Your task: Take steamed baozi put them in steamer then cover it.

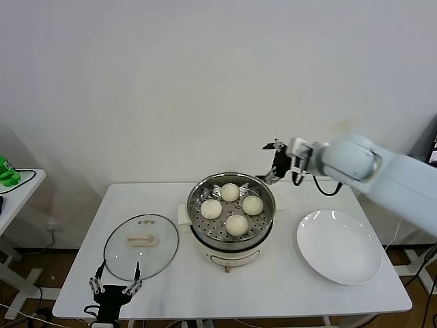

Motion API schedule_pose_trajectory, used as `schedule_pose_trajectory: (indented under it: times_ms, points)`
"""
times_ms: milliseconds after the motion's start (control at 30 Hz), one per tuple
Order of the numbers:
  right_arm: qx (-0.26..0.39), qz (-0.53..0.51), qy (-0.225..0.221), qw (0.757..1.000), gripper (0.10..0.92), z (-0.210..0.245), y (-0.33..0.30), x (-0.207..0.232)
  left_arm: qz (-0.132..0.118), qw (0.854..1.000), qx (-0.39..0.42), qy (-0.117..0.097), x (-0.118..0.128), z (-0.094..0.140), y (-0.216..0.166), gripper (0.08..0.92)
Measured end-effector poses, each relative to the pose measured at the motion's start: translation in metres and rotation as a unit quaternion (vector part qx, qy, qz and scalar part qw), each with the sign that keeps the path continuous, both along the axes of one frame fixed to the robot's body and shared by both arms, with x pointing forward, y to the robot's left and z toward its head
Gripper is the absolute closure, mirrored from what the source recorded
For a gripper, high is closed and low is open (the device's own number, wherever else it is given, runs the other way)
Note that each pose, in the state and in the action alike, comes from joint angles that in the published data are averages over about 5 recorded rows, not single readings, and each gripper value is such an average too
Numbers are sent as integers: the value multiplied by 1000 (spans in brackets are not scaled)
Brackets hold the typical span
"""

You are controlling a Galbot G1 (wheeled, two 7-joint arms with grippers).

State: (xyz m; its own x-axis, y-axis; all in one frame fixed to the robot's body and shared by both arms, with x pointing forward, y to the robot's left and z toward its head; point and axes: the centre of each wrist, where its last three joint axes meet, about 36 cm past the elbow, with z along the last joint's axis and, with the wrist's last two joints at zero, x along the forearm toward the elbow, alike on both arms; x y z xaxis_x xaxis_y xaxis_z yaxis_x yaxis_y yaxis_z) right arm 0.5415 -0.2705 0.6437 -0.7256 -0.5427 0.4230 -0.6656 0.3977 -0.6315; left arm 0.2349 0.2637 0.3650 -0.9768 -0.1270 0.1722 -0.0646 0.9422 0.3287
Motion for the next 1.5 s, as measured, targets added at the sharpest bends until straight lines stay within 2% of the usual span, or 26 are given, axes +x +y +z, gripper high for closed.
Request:
schedule_pose_trajectory:
  times_ms: [167,333,533,767,900,1100,1367,1500]
  points:
    - [88,-15,-70,994,200,-25,-18,-21,-2,1000,-2,-14,9,-4,5,177]
    - [190,-25,-119,974,199,-62,-30,-36,-2,1000,12,-29,17,-9,12,177]
    - [304,-87,-150,937,200,-125,-74,-69,-7,998,57,-39,28,-19,26,177]
    - [367,-186,-160,897,200,-195,-136,-144,-34,988,150,-30,45,-37,47,177]
    - [375,-236,-168,881,199,-222,-165,-188,-53,974,218,-24,57,-49,63,177]
    - [377,-290,-179,861,200,-247,-186,-236,-82,944,319,-14,71,-66,80,177]
    - [380,-326,-189,845,200,-261,-193,-274,-119,899,420,-10,87,-83,97,177]
    - [380,-336,-189,841,200,-267,-193,-286,-132,883,451,-8,95,-89,101,177]
